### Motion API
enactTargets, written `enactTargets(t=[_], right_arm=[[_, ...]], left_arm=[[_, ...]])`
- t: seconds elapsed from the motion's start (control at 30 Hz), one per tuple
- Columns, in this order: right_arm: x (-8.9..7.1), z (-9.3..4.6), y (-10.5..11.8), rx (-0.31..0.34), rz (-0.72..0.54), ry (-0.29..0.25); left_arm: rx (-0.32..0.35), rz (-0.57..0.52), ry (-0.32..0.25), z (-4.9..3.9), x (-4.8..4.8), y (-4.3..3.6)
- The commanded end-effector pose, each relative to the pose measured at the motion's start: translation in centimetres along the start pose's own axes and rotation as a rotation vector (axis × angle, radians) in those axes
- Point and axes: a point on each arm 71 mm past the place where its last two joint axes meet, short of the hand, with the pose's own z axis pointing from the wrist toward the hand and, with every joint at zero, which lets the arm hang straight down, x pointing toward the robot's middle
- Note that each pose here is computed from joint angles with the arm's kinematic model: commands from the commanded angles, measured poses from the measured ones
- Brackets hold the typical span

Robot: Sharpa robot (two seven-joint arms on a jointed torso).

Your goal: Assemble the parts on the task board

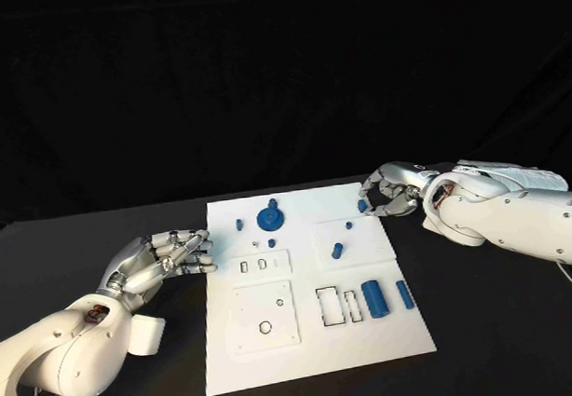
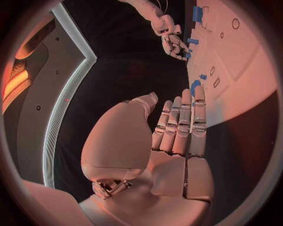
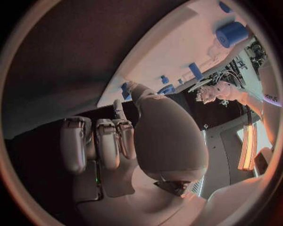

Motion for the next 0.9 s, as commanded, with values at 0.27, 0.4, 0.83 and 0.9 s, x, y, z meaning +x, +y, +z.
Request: enactTargets(t=[0.27,0.4,0.83,0.9], right_arm=[[0.51,0.18,0.36,-0.015,-0.002,0.038],[0.62,0.26,0.43,-0.016,0.0,0.04],[0.92,0.54,0.75,-0.02,0.004,0.042],[0.92,0.55,0.78,-0.021,0.004,0.04]], left_arm=[[0.011,-0.005,0.02,0.06,0.25,-0.07],[0.01,-0.005,0.02,0.06,0.25,-0.06],[0.008,-0.004,0.019,0.05,0.21,-0.04],[0.007,-0.004,0.019,0.05,0.19,-0.04]])
